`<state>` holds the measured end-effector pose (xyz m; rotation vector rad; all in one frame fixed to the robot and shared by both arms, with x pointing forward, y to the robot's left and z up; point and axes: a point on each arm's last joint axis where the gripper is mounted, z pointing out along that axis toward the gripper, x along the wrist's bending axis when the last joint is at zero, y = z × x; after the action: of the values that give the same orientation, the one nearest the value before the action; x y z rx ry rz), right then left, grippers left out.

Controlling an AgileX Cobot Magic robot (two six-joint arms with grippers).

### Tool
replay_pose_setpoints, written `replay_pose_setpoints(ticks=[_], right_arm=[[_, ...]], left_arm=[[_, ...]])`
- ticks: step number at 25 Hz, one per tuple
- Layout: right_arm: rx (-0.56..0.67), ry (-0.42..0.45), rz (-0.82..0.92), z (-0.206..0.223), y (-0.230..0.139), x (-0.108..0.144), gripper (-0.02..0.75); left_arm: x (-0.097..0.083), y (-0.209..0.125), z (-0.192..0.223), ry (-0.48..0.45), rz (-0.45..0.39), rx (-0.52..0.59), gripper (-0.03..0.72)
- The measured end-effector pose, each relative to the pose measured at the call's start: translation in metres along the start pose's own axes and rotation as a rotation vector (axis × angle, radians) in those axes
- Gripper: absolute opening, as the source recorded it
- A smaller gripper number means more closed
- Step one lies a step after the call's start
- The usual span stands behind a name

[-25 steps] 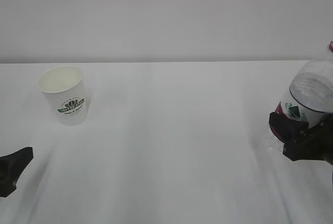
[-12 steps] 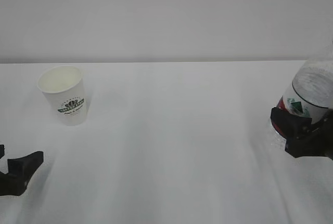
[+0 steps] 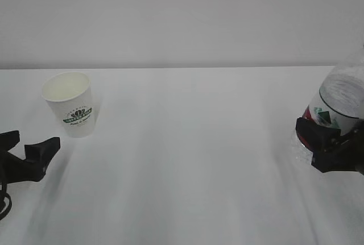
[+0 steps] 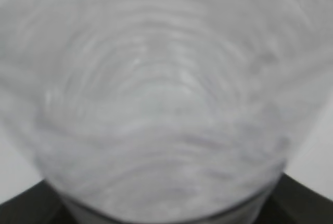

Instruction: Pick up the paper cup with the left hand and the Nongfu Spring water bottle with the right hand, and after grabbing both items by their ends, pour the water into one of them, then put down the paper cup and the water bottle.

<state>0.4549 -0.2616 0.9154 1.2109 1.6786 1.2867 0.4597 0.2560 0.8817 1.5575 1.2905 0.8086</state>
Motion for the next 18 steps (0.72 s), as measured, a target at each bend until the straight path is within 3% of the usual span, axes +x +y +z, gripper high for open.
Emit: replay_pose_setpoints(ticks=[7, 18], right_arm=[[0.000, 0.000, 0.000, 0.000, 0.000, 0.000, 0.485], [0.000, 0.000, 0.000, 0.000, 0.000, 0.000, 0.485]], left_arm=[[0.000, -0.006, 0.018, -0.021, 0.008, 0.022, 0.691], [0.001, 0.010, 0.040, -0.025, 0.014, -0.036, 0.689]])
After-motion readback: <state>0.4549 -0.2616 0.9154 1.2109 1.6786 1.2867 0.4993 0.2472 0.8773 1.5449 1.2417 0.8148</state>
